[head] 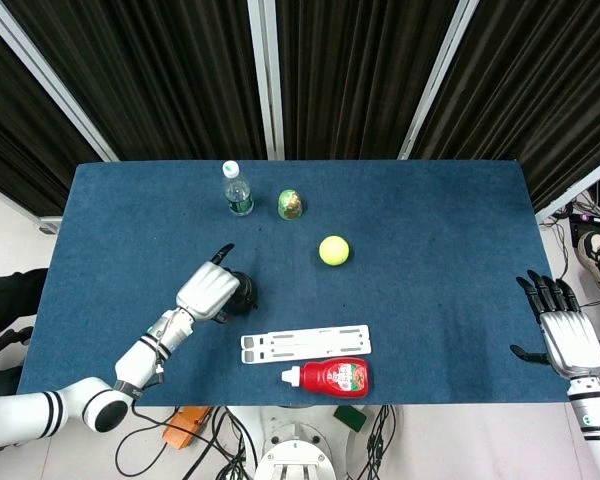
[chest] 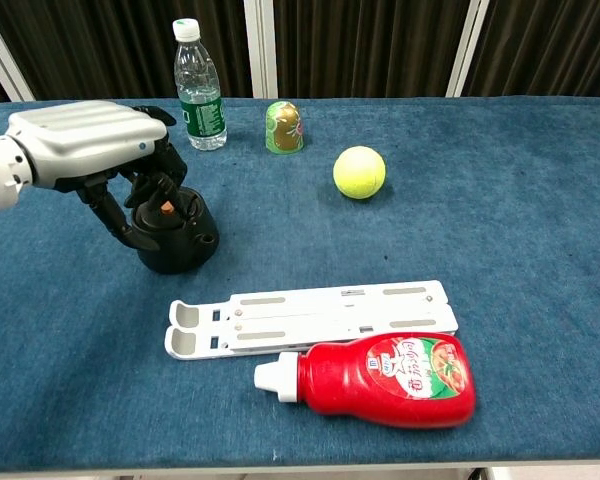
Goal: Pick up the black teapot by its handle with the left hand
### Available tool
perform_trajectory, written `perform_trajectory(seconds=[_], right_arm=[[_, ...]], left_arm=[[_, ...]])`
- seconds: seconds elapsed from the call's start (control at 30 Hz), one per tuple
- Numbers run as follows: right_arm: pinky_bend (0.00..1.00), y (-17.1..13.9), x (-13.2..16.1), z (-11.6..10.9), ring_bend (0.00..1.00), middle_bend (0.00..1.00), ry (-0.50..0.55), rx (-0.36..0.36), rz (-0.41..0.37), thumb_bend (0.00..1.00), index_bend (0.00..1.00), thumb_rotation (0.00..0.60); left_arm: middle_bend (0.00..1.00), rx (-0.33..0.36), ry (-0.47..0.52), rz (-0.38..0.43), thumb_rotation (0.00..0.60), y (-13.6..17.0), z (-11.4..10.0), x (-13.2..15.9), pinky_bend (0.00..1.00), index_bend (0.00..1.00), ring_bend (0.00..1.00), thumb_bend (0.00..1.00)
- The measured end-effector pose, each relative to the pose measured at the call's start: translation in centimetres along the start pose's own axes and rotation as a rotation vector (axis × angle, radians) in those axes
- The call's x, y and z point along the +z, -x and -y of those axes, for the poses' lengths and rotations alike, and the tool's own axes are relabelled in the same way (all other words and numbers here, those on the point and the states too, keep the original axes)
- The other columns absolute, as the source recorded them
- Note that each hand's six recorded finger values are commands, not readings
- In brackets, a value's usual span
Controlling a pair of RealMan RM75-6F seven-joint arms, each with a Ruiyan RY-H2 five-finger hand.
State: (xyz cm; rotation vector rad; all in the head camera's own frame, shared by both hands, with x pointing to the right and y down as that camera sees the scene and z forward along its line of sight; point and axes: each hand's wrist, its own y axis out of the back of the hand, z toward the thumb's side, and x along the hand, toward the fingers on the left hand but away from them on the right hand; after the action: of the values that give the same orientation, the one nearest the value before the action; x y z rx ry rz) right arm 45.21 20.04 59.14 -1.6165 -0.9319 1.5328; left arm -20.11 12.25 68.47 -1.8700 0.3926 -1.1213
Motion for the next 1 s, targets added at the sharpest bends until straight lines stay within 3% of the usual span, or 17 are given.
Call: perform_trajectory(seconds=[0.3, 0.47, 0.53, 0.63, 0.83, 1.0], right_arm=[[0.0, -0.1, -0.3, -0.1, 0.0, 0.0, 0.009, -0.008, 0.008, 0.17, 0.0, 0.6], [0.0, -0.2, -0.5, -0.2, 0.0, 0.0, 0.013, -0.014, 0.011, 0.17, 0.0, 0.6], [0.0, -0.3, -0.5, -0.2, 0.0, 0.0, 0.014, -0.016, 0.012, 0.17, 0.0, 0.6], [0.0, -0.3, -0.6, -0.2, 0.0, 0.0, 0.016, -0.018, 0.014, 0.17, 0.0, 0.6], [0.0, -0.3, -0.8, -0.2, 0.0, 0.0, 0.02, -0.018, 0.018, 0.17, 0.0, 0.6], [0.0, -0.4, -1.0, -0.3, 0.0, 0.0, 0.023, -0.023, 0.022, 0.17, 0.0, 0.6]], left_arm=[[0.98, -0.026, 0.033, 0.007, 0.6, -0.1, 0.5, 0.2, 0.0, 0.93, 0.84, 0.13], [1.0, -0.043, 0.071, 0.003, 0.591, -0.1, 0.6, 0.1, 0.0, 1.0, 0.93, 0.13], [1.0, -0.046, 0.085, 0.002, 0.544, -0.1, 0.5, 0.0, 0.0, 1.0, 0.94, 0.13], [1.0, -0.047, 0.105, 0.0, 0.412, 0.0, 0.4, 0.0, 0.0, 1.0, 0.96, 0.13], [1.0, -0.035, 0.143, -0.006, 0.289, 0.1, -0.4, -0.2, 0.0, 1.0, 0.98, 0.12], [1.0, -0.009, 0.174, -0.02, 0.116, 0.2, -1.5, -0.7, 0.01, 1.0, 1.0, 0.11]])
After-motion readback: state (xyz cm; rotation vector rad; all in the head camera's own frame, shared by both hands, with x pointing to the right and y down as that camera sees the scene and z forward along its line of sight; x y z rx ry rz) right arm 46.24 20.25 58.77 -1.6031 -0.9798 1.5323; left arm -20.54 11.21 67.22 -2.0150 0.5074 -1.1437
